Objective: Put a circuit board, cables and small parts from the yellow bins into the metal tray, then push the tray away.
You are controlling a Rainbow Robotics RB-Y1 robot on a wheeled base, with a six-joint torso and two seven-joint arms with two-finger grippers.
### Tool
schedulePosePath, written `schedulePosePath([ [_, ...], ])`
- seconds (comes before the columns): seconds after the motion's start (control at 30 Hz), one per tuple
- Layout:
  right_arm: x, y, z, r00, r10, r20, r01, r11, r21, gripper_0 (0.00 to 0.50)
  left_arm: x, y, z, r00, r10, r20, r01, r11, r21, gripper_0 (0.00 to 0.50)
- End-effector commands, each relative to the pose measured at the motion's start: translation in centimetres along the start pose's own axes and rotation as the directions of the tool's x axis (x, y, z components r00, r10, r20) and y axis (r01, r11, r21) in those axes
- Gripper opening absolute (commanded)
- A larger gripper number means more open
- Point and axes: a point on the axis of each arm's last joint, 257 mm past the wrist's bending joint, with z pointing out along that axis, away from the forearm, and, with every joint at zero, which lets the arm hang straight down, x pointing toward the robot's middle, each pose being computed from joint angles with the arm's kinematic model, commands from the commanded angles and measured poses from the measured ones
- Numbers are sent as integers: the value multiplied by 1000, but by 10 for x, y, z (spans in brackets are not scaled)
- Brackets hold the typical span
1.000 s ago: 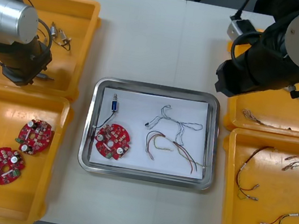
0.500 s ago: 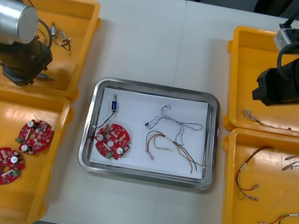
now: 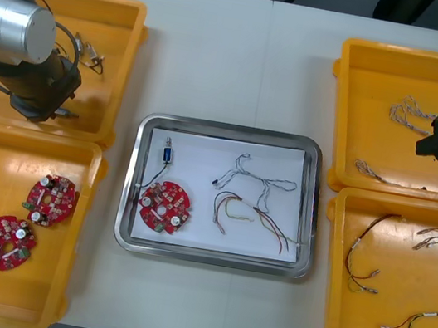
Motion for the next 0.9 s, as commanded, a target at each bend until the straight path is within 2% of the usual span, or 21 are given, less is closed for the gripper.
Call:
schedulePosePath([
  [0.03, -5, -32, -16, 997, 62, 42, -66, 994, 82, 463, 2, 0, 5, 999, 31, -10, -31, 1000, -5, 456],
  [0.17, -4, -44, -14, 995, 95, 23, -97, 992, 86, 463, 2, 6, 9, 999, 34, -7, -34, 999, -26, 453],
  [0.3, -1, -52, -11, 993, 114, 3, -114, 989, 95, 465, 2, 6, 9, 999, 33, -7, -33, 999, -26, 454],
  [0.4, -2, -59, -13, 992, 125, 6, -125, 986, 109, 463, 1, 5, 9, 999, 33, -6, -33, 999, -25, 423],
  [0.5, -2, -68, -12, 988, 155, -1, -154, 982, 111, 463, 1, 5, 8, 999, 32, -8, -32, 999, -26, 242],
  [0.6, 1, -72, -9, 985, 172, -16, -170, 979, 108, 464, 1, 4, 7, 999, 31, -9, -31, 999, -22, 122],
  [0.63, 2, -72, -8, 984, 175, -20, -172, 979, 108, 464, 2, 3, 7, 999, 31, -11, -32, 999, -21, 97],
  [0.7, 9, -74, -5, 981, 191, -35, -187, 976, 110, 463, 2, 4, 7, 999, 31, -12, -31, 999, -21, 0],
  [0.9, 28, -84, 2, 972, 227, -67, -218, 969, 117, 465, 0, 2, 6, 1000, 29, -11, -30, 999, -17, 0],
])
